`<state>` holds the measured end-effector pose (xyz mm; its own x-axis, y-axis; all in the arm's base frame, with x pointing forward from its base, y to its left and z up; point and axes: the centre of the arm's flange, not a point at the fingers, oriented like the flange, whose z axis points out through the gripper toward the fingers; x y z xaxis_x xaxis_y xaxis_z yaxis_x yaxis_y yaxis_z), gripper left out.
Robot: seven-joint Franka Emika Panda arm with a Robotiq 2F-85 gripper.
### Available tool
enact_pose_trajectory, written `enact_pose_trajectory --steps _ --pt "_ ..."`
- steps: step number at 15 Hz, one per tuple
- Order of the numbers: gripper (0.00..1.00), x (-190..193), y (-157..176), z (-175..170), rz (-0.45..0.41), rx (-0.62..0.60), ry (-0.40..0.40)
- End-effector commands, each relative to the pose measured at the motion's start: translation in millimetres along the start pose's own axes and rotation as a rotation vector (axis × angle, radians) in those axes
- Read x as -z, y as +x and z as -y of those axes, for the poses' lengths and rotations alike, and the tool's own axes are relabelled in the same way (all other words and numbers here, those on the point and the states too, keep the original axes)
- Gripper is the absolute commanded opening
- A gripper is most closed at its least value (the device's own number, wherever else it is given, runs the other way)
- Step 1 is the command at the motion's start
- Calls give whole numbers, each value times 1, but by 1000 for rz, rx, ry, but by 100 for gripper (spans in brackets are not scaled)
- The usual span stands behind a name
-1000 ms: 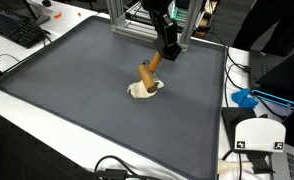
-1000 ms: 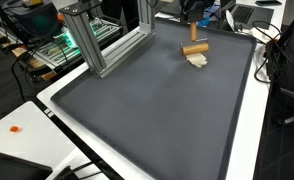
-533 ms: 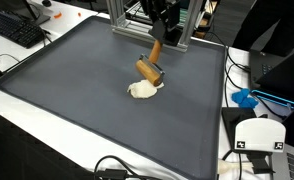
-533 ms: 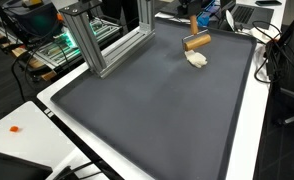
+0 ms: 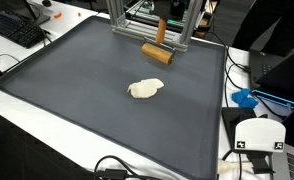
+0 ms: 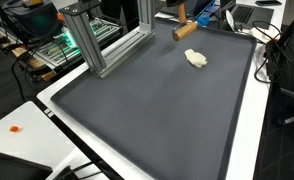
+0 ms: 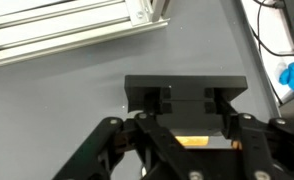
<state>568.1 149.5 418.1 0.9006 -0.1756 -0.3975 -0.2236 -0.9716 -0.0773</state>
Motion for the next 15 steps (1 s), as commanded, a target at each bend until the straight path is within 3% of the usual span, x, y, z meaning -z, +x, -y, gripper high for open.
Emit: enact_pose_trajectory --steps 1,6,13,15 --pt "35 14 -24 -11 40 96 -83" --pt "35 23 -47 -25 63 158 -164" --pt "35 22 -70 -32 92 201 -176" --pt "35 20 -71 -31 61 201 -173"
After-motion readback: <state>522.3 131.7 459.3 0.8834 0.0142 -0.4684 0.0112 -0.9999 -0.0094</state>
